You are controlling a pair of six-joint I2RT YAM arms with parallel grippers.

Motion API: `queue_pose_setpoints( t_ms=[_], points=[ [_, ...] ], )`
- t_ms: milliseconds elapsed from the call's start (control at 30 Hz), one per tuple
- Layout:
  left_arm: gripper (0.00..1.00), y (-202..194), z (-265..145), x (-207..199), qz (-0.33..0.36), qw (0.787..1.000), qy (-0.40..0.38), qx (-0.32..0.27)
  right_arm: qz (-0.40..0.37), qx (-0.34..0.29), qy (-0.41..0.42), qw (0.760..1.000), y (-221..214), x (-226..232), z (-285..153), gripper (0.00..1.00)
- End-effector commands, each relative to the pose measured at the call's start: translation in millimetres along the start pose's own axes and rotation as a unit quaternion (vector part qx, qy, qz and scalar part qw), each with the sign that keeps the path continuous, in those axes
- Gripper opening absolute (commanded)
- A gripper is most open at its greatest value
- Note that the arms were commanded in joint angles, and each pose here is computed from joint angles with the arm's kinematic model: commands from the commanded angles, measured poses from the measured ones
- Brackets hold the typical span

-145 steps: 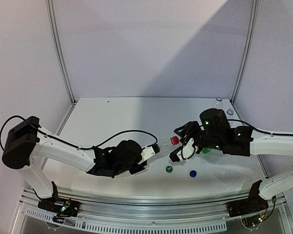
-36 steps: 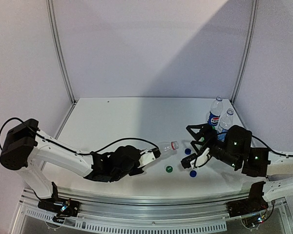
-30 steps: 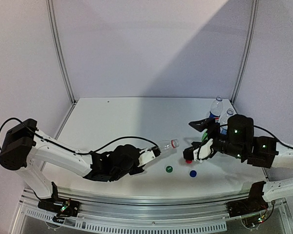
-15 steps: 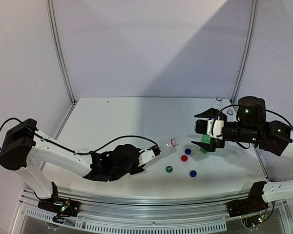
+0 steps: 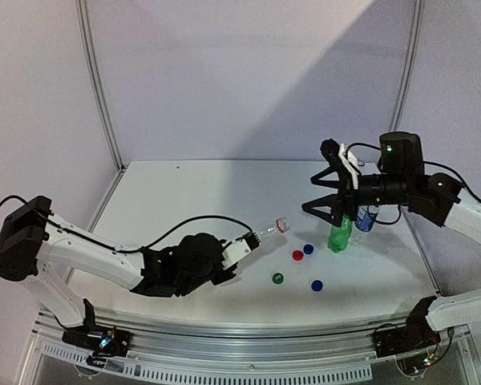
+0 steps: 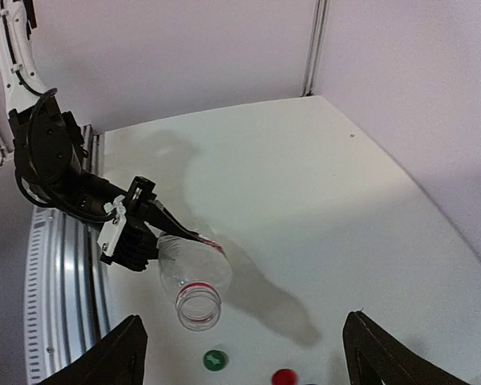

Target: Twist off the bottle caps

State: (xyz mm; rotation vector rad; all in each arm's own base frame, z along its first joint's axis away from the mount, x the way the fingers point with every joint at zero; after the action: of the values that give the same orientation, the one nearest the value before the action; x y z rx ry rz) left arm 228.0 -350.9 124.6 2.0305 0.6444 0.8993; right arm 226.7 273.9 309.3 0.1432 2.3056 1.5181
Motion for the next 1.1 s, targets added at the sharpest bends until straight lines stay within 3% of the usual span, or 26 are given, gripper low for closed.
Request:
queue_pose_setpoints(
  t_ms=[0,267,500,733,1067],
  points=[
    [0.06,16.9,-5.6,10.5,-0.063,0.997,0.005,-0.038,0.118,-0.004,0.066,0.991,0.0,8.2,21.3,0.85],
    [0.1,22.4,-4.5,18.1,-0.093,0.994,0.03,-0.058,0.203,-0.014,0.031,0.979,3.0,-16.1,42.9,0.83],
    [0.11,21.5,-1.6,15.4,-0.092,0.994,0.028,-0.059,0.239,-0.007,0.074,0.968,-3.5,-14.0,69.0,0.8],
    [0.13,21.7,0.0,13.4,-0.098,0.993,0.023,-0.059,0.223,-0.037,0.092,0.97,5.1,-5.4,62.5,0.8],
    [0.14,22.5,0.8,12.3,-0.102,0.993,0.019,-0.059,0.187,-0.032,0.11,0.976,6.8,13.6,66.8,0.8]
  ],
)
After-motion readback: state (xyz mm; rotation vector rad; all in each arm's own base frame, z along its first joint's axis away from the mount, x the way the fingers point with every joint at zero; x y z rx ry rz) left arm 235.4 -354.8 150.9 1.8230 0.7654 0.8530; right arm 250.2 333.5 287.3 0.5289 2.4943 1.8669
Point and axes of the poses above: each gripper's point midway between its finger pads, its own z axis out along the fingers, its own x axis along the line the jaws close on, y = z × x, the point moved 1 cm from there along -z, back along the fingers, and after that the axes turned 13 degrees about -z, right-handed, at the moved point
